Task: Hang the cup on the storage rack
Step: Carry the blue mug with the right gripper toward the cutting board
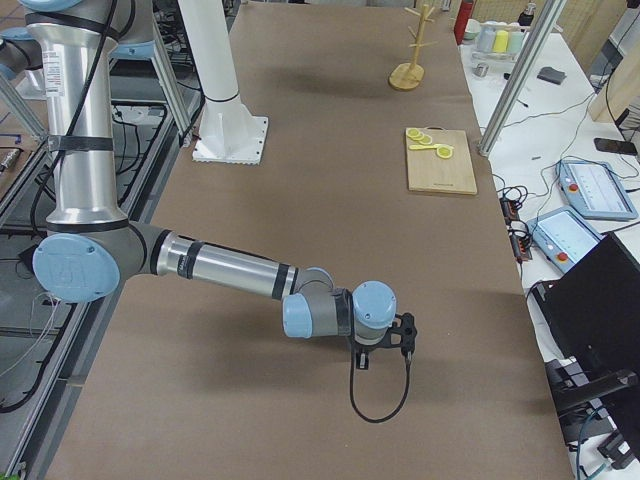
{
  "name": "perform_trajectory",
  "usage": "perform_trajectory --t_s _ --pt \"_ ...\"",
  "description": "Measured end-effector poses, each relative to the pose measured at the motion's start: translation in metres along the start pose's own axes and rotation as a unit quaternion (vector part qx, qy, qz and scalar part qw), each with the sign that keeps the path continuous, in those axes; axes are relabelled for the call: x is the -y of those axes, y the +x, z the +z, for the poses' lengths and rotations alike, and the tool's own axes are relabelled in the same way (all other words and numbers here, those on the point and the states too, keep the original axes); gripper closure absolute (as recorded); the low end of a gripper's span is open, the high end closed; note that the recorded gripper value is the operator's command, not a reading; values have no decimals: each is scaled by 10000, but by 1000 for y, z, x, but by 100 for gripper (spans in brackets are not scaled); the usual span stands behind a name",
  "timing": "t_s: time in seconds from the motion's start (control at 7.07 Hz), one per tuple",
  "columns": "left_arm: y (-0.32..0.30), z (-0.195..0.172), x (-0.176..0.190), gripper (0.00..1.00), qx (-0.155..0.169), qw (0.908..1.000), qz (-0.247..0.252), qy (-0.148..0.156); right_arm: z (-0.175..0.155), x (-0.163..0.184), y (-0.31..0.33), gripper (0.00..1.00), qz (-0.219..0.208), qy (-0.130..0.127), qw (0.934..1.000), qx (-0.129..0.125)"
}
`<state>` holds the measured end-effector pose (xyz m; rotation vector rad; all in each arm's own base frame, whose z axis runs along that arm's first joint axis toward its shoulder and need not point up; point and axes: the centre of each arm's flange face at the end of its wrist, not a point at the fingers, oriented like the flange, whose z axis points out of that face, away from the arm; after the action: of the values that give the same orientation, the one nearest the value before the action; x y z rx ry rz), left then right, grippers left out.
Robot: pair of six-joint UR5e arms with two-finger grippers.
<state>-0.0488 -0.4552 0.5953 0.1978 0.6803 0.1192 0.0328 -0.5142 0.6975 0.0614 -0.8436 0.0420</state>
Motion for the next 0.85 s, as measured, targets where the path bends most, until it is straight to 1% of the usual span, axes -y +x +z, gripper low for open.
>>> perform_trajectory --t_s 0.14,0.28,0.42,0.57,0.71,0.85 --pt "0 0 0 2 -1 10000 1 1 -25 35 -38 100 -179 266 9995 55" --pt "0 0 1 2 -1 10000 2 6 -42 69 -81 100 -265 447 9986 131" --pt "1 -1 2 2 -40 10000 6 14 -49 99 -136 100 -388 543 9975 238" --pt "4 -1 3 2 -137 9999 10 21 -50 123 -203 100 -601 581 9958 365" --pt "6 -2 3 2 -230 9997 11 23 -42 138 -283 100 -864 555 9934 507" --pt "7 -2 3 2 -285 9996 13 24 -25 140 -367 100 -1078 458 9911 634"
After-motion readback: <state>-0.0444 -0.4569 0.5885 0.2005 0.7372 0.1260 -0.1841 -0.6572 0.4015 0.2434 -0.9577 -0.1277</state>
